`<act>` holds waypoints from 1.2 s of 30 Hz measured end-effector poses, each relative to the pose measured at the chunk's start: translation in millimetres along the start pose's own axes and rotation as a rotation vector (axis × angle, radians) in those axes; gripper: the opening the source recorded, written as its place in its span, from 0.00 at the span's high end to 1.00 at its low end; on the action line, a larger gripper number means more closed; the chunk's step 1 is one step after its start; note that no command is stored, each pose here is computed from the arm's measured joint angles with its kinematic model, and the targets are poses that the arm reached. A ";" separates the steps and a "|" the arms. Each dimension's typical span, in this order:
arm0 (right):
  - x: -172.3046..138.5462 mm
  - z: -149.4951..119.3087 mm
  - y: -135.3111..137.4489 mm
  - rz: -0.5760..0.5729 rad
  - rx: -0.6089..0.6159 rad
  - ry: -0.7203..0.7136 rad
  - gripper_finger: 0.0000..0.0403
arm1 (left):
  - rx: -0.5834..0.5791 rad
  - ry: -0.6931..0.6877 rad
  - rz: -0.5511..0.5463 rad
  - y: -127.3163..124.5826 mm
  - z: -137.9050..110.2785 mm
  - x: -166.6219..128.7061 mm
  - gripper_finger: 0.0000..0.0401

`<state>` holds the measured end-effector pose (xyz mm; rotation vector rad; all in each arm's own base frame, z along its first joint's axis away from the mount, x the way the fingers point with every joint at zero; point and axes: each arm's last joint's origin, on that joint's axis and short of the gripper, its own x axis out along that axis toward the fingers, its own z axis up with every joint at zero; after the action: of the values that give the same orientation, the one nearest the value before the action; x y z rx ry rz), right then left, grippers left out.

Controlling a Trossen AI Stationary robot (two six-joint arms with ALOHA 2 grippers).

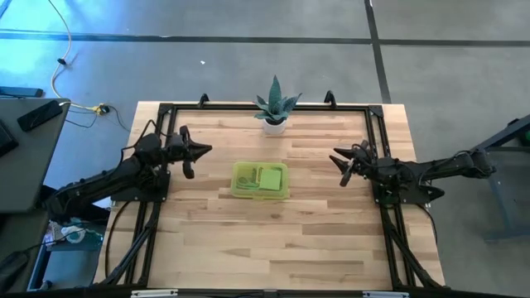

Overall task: Pack school essentials
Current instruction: Return to Home Position

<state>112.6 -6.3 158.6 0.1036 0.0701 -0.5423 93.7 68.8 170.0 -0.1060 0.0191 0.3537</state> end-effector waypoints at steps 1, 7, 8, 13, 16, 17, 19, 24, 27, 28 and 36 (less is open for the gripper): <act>0.0 -0.7 -0.1 -0.001 -0.001 0.007 0.63 | 0.008 0.013 0.001 -0.1 -1.3 -0.6 0.98; -0.1 -5.3 -0.9 -0.007 -0.029 0.048 0.63 | 0.008 0.048 0.011 -1.8 -5.2 -2.5 1.00; -0.1 -5.5 -0.9 -0.008 -0.030 0.050 0.63 | 0.006 0.046 0.014 -2.8 -5.1 -2.4 1.00; -0.1 -5.5 -0.9 -0.008 -0.030 0.049 0.63 | 0.021 0.014 0.004 -12.8 -2.8 -2.4 1.00; -0.1 -5.4 -0.9 -0.008 -0.030 0.049 0.63 | 0.029 -0.018 0.012 -19.5 -0.8 -4.7 1.00; -0.1 -5.5 -0.9 -0.008 -0.030 0.049 0.63 | 0.041 -0.020 0.014 -21.6 -0.9 -5.7 1.00; -0.1 -5.4 -0.9 -0.008 -0.030 0.049 0.63 | 0.050 -0.022 0.005 -26.0 -1.7 -7.8 1.00; -0.1 -5.4 -0.9 -0.008 -0.030 0.049 0.63 | 0.075 -0.015 -0.005 -33.4 -4.6 -13.6 1.00; -0.1 -5.5 -0.9 -0.008 -0.030 0.049 0.63 | 0.087 -0.029 -0.033 -37.1 -4.2 -15.8 1.00; -0.1 -5.5 -0.9 -0.008 -0.030 0.049 0.63 | 0.087 -0.032 -0.045 -38.3 -3.9 -15.9 1.00; -0.2 -5.5 -0.9 -0.007 -0.031 0.051 0.63 | 0.022 -0.019 -0.102 -42.9 -4.7 -16.2 1.00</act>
<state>111.8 -6.4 153.0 0.0873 0.1281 -0.5459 93.4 22.8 170.2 -0.0815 -0.0017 0.2526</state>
